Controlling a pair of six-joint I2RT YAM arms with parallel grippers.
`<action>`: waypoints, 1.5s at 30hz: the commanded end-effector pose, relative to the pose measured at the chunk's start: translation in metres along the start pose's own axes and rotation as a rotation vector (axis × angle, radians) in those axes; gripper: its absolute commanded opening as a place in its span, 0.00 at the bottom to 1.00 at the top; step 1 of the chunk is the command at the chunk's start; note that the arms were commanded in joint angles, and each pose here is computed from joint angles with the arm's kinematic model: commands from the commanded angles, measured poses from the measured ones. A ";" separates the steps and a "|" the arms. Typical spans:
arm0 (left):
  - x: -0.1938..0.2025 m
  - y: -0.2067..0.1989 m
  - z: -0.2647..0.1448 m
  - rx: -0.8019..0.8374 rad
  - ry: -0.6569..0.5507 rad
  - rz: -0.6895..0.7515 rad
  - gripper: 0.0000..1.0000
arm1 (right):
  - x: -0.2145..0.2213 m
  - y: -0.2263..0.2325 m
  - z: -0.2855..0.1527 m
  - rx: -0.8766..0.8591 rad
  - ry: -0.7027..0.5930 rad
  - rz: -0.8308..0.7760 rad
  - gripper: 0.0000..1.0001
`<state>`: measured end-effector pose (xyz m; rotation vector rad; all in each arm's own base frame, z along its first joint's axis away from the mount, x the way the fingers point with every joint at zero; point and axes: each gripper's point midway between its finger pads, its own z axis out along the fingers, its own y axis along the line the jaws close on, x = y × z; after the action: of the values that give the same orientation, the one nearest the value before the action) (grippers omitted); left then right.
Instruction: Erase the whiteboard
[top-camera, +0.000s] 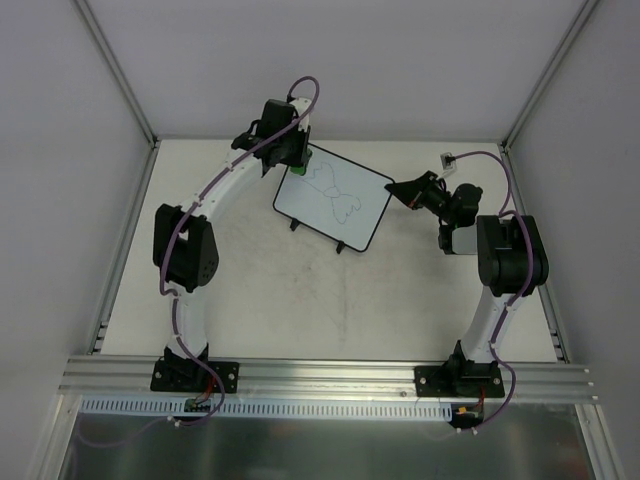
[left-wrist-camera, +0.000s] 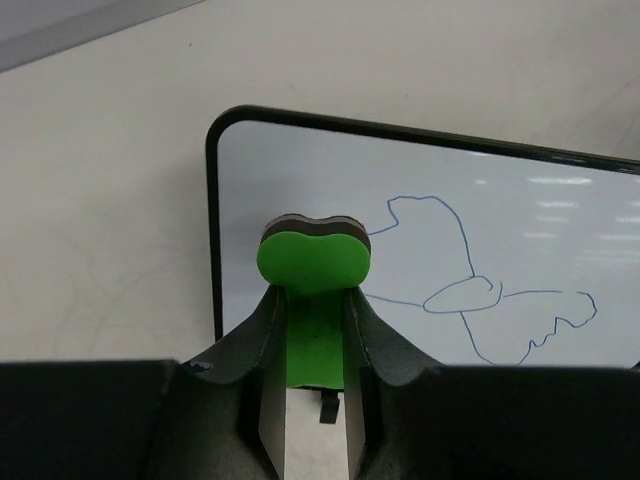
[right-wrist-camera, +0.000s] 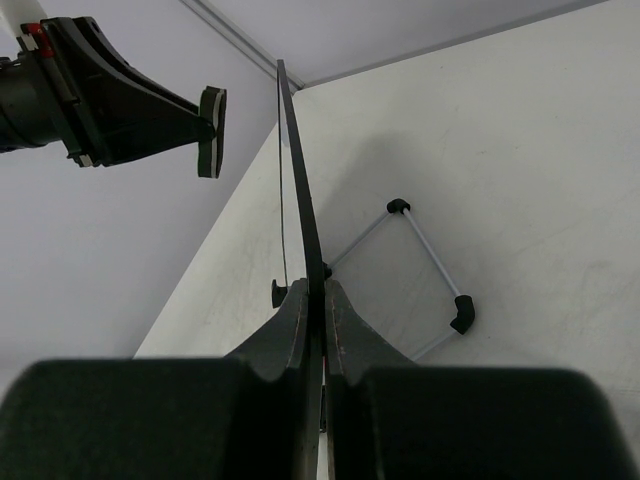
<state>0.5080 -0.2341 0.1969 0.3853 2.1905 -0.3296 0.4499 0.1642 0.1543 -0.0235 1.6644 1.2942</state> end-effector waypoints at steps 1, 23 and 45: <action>-0.021 -0.016 0.005 0.021 -0.048 0.114 0.00 | -0.026 0.043 0.005 -0.164 -0.091 -0.232 0.00; -0.004 -0.040 0.047 0.090 -0.009 0.228 0.00 | -0.024 0.047 0.006 -0.173 -0.083 -0.236 0.00; 0.054 -0.035 0.056 0.079 0.118 0.222 0.00 | -0.025 0.049 0.006 -0.177 -0.084 -0.241 0.00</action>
<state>0.5241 -0.2780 0.1476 0.6587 2.1524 -0.2687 0.4501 0.1650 0.1528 -0.0113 1.6729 1.2977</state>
